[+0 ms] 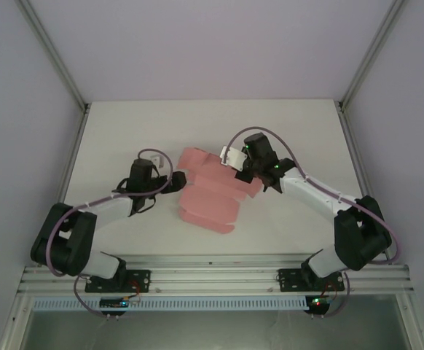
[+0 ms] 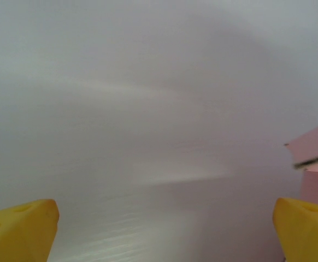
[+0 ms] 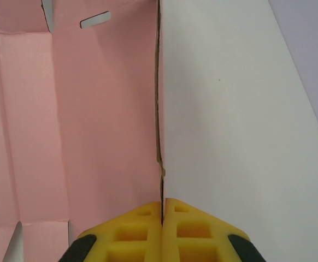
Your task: Assemble paper box
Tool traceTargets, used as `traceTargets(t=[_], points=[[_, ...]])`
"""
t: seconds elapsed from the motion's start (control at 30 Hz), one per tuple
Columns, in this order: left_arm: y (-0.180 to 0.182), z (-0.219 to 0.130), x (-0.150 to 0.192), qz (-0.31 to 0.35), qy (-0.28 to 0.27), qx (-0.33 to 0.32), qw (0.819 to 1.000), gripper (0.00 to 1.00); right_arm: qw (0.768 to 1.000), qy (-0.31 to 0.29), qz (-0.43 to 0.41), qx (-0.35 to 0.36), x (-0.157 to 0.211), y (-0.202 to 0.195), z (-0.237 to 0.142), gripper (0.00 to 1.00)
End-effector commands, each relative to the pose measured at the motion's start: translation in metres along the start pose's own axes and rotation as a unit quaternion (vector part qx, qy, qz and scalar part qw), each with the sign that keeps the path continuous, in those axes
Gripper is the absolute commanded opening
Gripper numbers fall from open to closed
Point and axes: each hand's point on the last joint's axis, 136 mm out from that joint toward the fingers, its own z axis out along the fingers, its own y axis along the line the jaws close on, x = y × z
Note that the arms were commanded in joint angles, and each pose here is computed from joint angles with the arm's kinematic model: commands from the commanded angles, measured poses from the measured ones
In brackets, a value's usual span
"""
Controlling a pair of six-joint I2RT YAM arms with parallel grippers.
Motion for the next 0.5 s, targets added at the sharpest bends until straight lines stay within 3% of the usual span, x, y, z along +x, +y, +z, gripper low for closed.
traceTargets(t=[0.0,0.1,0.47], points=[[-0.014,0.003,0.001,0.017,0.002,0.041,0.999,1.00,1.000,-0.024,0.013,0.000,-0.016,-0.008,-0.007,0.00],[-0.020,0.007,0.004,0.028,0.005,0.045,0.999,1.00,1.000,-0.027,0.015,-0.002,-0.018,-0.007,-0.007,0.00],[-0.028,0.040,0.007,0.065,0.012,-0.041,0.997,1.00,0.999,-0.034,0.013,-0.013,-0.021,-0.003,-0.008,0.00]])
